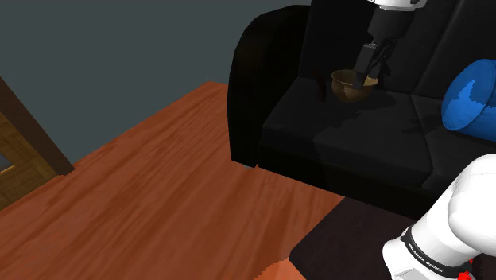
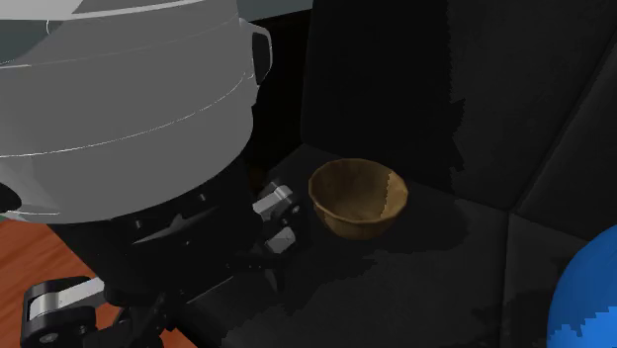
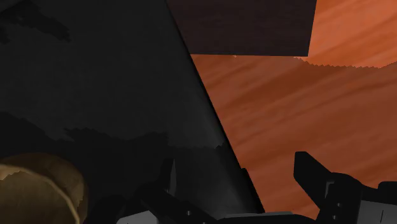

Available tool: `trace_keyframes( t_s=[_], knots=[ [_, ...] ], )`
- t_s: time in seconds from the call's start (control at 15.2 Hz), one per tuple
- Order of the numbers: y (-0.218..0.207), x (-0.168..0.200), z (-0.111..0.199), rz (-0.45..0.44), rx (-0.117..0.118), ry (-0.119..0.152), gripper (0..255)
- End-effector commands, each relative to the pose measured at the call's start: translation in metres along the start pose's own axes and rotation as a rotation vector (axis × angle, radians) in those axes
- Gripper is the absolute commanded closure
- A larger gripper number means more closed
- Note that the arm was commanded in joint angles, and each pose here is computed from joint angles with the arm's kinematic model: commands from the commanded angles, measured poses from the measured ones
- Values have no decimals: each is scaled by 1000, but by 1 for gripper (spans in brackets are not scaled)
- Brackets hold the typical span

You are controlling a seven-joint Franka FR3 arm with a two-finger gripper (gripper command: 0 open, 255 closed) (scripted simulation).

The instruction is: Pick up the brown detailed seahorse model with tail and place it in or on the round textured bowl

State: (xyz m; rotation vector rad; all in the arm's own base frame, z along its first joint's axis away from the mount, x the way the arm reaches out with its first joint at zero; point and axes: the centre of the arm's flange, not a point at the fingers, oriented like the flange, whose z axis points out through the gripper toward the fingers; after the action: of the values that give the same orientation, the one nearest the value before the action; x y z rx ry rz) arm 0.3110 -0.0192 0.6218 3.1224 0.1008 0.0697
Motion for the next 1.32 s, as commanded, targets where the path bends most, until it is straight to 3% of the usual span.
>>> trace_keyframes(
  t_s=[0.0, 1.12, 1.25],
  knots=[
    [0, 0, 0, 0, 0, 0, 0],
    [139, 163, 56, -180, 47, 73, 0],
    [142, 168, 63, -185, 49, 75, 0]
  ],
)
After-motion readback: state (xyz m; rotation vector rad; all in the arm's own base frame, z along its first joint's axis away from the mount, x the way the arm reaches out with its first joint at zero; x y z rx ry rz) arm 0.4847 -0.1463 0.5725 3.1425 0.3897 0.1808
